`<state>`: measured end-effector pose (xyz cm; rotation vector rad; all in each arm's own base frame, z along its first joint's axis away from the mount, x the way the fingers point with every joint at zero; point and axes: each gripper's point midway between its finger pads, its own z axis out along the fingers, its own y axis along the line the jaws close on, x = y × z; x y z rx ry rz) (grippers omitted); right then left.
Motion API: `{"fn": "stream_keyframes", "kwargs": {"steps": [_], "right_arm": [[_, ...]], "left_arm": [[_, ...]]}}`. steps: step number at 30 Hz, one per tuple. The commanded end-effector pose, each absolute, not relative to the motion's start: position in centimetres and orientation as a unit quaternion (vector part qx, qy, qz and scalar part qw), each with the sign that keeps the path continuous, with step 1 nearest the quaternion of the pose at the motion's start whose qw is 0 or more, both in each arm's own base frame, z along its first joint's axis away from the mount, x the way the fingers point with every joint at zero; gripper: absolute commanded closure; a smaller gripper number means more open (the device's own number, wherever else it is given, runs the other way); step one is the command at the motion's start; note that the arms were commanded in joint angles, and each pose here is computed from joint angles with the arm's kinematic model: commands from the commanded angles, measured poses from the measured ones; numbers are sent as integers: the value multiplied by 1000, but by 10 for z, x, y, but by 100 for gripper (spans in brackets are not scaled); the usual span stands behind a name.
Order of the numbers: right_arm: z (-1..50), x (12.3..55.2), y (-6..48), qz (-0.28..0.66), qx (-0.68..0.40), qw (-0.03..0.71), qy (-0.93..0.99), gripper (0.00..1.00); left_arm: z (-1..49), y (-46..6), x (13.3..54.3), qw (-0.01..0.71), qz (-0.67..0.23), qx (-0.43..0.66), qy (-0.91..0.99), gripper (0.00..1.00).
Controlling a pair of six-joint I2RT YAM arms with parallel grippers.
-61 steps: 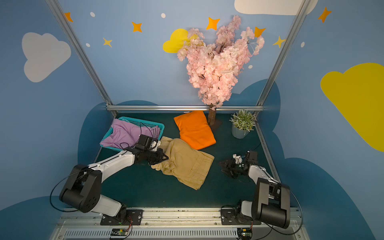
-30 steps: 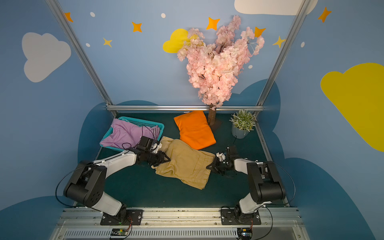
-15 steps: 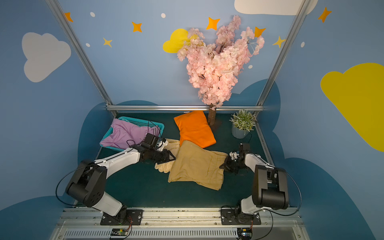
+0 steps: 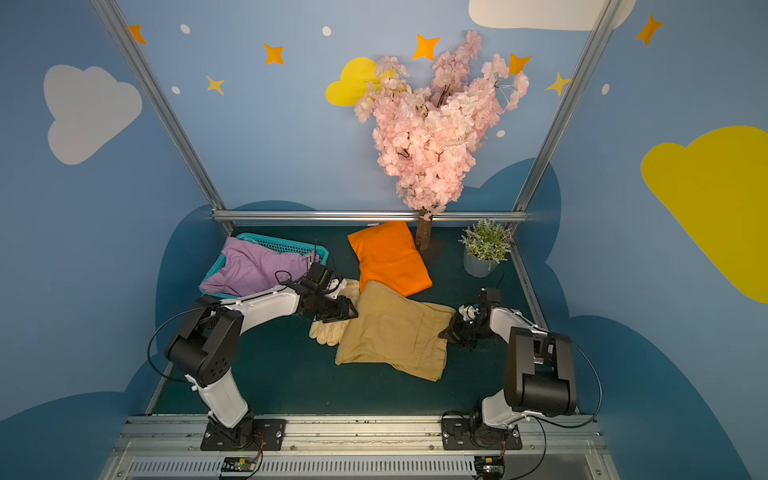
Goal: Put the folded long pants in the basket
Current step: Pick up the long pant at the center of the board.
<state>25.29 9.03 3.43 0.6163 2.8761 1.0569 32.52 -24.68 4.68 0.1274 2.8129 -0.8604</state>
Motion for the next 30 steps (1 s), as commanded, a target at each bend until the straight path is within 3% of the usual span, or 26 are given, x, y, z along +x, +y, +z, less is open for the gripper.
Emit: {"fn": "stream_keyframes", "kwargs": {"steps": [1,12,15,19,21,30], "right_arm": [[32,246,94,349,197,-6,916,100],[32,245,92,344,194,0,919,100],[34,246,94,350,193,-2,916,100],[37,246,94,351,192,3,917,100],[39,245,94,350,191,6,917,100],[77,242,93,352,181,48,917,100]], "left_arm": [[49,-259,327,98,-320,56,941,44],[48,-269,329,88,-351,44,931,65],[47,-272,327,82,-354,44,931,78],[49,-272,328,82,-356,44,930,86],[51,-273,328,81,-357,45,929,96],[115,-264,330,128,-334,70,931,97]]}}
